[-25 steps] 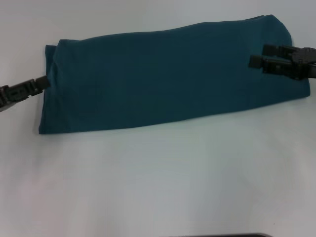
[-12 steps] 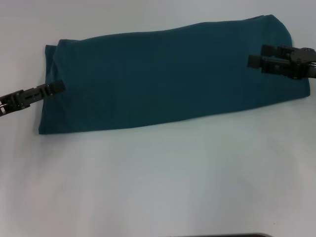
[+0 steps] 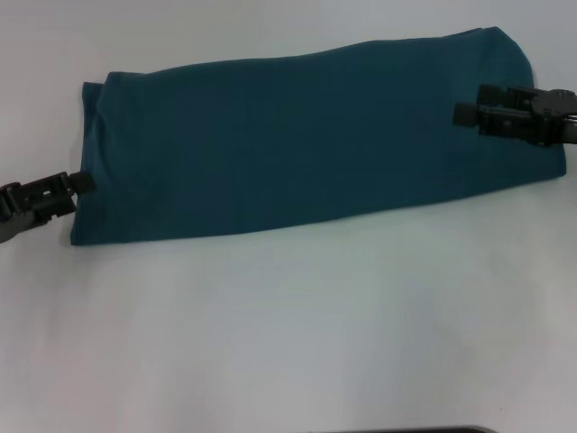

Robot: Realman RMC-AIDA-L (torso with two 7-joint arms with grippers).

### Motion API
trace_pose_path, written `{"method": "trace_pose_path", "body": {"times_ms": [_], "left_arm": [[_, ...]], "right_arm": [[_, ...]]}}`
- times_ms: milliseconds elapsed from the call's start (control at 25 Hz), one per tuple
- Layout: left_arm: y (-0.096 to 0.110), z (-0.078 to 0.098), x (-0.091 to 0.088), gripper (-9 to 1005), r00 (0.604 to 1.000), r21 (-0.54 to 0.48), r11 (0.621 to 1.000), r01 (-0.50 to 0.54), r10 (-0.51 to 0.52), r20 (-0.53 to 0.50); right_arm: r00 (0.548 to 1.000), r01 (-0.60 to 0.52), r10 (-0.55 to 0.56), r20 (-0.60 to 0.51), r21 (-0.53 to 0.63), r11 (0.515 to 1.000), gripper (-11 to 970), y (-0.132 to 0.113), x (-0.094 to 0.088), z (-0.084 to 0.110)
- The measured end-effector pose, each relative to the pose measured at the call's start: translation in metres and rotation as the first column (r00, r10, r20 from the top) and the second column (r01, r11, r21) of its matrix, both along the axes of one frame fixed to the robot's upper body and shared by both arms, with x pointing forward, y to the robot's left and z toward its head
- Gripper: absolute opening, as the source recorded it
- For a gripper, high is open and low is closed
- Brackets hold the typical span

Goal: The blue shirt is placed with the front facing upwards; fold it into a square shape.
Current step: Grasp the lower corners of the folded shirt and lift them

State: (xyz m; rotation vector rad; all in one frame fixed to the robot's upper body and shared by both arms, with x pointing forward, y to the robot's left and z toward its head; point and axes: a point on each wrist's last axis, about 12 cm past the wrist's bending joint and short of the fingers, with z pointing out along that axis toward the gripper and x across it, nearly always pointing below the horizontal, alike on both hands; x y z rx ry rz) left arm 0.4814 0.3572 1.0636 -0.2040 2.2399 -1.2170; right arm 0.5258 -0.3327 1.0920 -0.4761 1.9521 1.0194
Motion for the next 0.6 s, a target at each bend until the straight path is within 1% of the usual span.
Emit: {"method": "trace_pose_path", "body": {"times_ms": [40, 80, 120, 360, 600], "left_arm": [[0.001, -0.003, 0.0, 771, 1.0, 0.0, 1.0, -0.016, 0.016, -0.024], [0.001, -0.003, 0.0, 769, 1.0, 0.0, 1.0, -0.016, 0.016, -0.024], [0.001, -0.007, 0.0, 766, 0.997, 0.005, 0.999, -0.04, 0.04, -0.06], [0.001, -0.011, 0.001, 765, 0.993, 0.018, 0.998, -0.067, 0.068, -0.097], [-0.001, -0.016, 0.001, 765, 0.992, 0.047, 0.997, -0.06, 0.064, -0.111]], "right_arm": [[1.0, 0.001, -0.001, -0.002, 0.0, 1.0, 872, 0.0, 0.0, 0.0], [1.0, 0.001, -0.001, -0.003, 0.001, 1.0, 872, 0.0, 0.0, 0.0], [1.0, 0.001, -0.001, -0.003, 0.0, 1.0, 872, 0.0, 0.0, 0.0], [1.0, -0.002, 0.002, -0.005, -0.002, 1.0, 869, 0.0, 0.0, 0.0], [1.0, -0.005, 0.005, -0.005, -0.002, 1.0, 866, 0.001, 0.0, 0.0]]}}
